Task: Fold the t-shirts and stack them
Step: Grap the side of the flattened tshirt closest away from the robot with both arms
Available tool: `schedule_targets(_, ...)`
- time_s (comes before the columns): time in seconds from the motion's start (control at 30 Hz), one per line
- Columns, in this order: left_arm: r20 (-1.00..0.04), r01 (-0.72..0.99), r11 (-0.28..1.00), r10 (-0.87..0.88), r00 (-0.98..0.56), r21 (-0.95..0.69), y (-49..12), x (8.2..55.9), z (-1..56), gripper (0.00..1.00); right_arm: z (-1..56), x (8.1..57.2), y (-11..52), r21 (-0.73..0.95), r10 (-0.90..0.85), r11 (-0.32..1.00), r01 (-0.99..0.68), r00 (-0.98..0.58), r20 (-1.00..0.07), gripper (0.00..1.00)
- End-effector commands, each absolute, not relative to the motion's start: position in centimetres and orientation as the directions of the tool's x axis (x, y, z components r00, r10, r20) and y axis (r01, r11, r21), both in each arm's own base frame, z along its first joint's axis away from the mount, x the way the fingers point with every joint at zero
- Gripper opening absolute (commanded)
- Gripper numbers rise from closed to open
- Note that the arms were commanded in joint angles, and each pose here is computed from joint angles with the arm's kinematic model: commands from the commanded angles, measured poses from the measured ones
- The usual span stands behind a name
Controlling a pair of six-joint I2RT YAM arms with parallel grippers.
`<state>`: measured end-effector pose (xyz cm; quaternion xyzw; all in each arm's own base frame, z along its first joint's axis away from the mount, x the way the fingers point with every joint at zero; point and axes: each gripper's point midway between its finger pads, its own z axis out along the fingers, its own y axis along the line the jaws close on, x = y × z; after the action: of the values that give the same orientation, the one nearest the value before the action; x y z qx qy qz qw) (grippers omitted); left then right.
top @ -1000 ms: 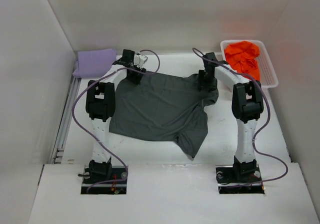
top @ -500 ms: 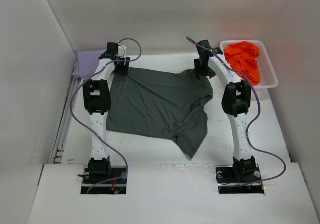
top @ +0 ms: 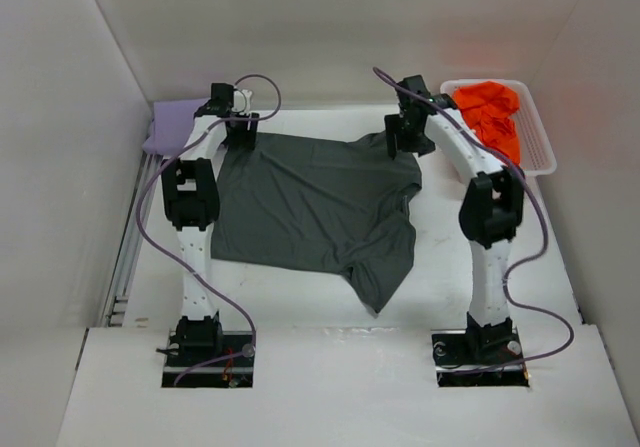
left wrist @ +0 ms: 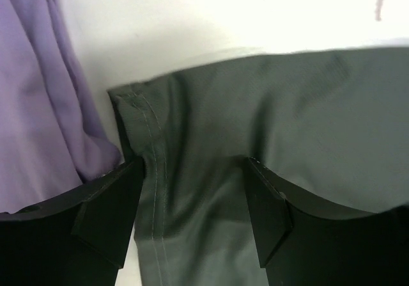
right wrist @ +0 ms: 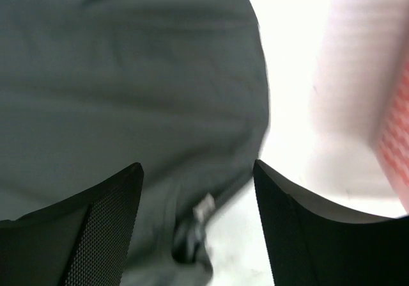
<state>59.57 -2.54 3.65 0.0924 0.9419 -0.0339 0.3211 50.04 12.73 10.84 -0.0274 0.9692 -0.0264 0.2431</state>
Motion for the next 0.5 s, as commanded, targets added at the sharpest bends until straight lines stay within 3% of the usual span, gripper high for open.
schedule_targets(0.0,-0.795,0.25,0.967,0.189,-0.577,0.048,-4.1,59.1,18.6,0.62,22.8,47.2,13.3,0.001,-0.038,0.999,-0.054,-0.719,-0.694,0.75)
schedule_targets(0.1,-0.838,0.284,0.945,0.284,-0.466,0.162,-3.8,56.2,25.0,0.64,24.4,41.3,13.9,-0.006,-0.066,0.996,-0.091,-0.672,-0.738,0.78)
schedule_targets(0.2,-0.797,0.368,0.893,0.413,-0.44,0.259,-3.5,50.9,25.9,0.65,22.1,34.5,15.4,-0.007,-0.109,0.988,-0.151,-0.68,-0.725,0.79)
schedule_targets(0.3,-0.685,0.522,0.785,0.582,-0.438,0.333,-2.8,43.5,22.0,0.66,16.7,27.1,17.4,0.043,-0.119,0.98,-0.192,-0.754,-0.647,0.79)
schedule_targets(0.47,-0.38,0.752,0.528,0.839,-0.39,0.394,0.4,30.8,12.0,0.67,10.5,17.7,21.5,0.16,-0.125,0.955,-0.249,-0.829,-0.545,0.79)
